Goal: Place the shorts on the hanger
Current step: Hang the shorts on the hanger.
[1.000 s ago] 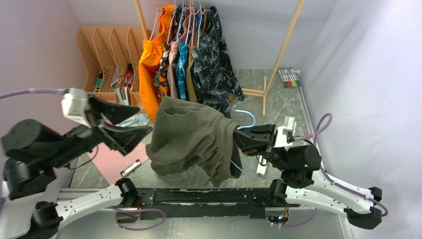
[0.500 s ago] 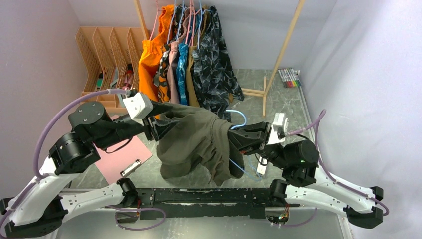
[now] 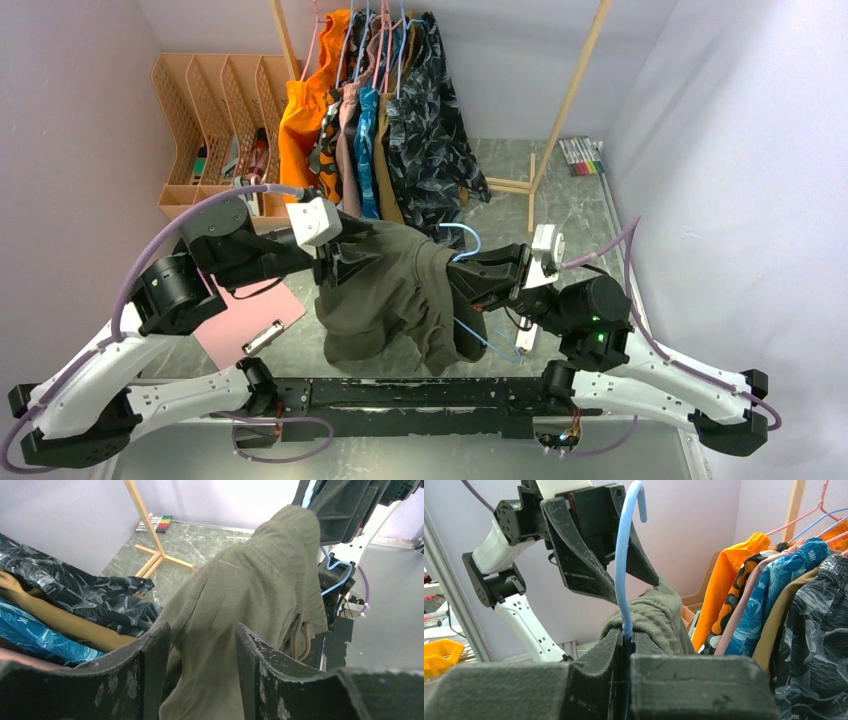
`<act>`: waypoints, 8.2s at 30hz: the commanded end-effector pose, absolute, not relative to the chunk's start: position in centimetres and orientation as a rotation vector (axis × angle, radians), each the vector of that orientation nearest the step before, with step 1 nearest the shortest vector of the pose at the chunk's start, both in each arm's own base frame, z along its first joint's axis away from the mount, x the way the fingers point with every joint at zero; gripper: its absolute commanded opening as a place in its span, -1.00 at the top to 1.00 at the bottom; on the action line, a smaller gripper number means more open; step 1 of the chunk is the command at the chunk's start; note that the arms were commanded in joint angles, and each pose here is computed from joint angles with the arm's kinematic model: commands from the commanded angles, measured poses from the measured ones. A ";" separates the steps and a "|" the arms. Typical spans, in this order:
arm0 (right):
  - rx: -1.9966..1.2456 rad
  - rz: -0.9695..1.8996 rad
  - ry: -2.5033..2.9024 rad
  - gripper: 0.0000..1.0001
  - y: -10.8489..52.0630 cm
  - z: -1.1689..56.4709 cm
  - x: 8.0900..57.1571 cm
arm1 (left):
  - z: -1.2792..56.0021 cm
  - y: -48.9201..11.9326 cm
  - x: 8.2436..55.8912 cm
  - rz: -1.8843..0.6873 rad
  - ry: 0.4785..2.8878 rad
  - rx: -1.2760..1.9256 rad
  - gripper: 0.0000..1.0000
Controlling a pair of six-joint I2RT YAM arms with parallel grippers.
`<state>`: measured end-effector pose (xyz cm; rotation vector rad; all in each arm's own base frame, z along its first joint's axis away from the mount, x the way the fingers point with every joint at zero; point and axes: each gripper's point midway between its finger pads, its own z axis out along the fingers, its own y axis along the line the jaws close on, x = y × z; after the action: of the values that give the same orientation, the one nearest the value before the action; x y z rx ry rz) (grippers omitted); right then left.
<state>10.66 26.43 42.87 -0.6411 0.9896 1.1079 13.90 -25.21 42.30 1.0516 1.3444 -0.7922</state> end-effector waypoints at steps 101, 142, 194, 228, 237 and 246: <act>-0.695 1.345 0.735 1.00 26.4 48.4 5.9 | 42.4 -30.9 8.7 -1.222 1.360 1.372 0.18; -0.703 1.286 0.985 0.15 26.0 47.7 7.4 | 38.6 -29.1 7.9 -1.160 1.371 1.355 0.86; -0.743 1.353 0.918 1.00 28.7 49.6 7.0 | 40.7 -31.2 6.9 -1.293 1.292 1.422 0.29; -0.728 1.368 0.904 1.00 28.6 48.0 6.9 | 39.8 -27.2 8.9 -1.025 1.394 1.312 0.19; -0.725 1.368 0.901 1.00 28.4 47.8 6.9 | 41.5 -27.1 7.9 -1.084 1.308 1.289 -0.15; -0.729 1.372 0.899 1.00 28.3 47.8 6.7 | 40.9 -27.6 8.1 -1.093 1.330 1.308 -0.02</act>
<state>7.49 29.61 45.29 -0.7724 1.0055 1.3472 8.40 -27.10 40.45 1.2979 1.3634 -1.0614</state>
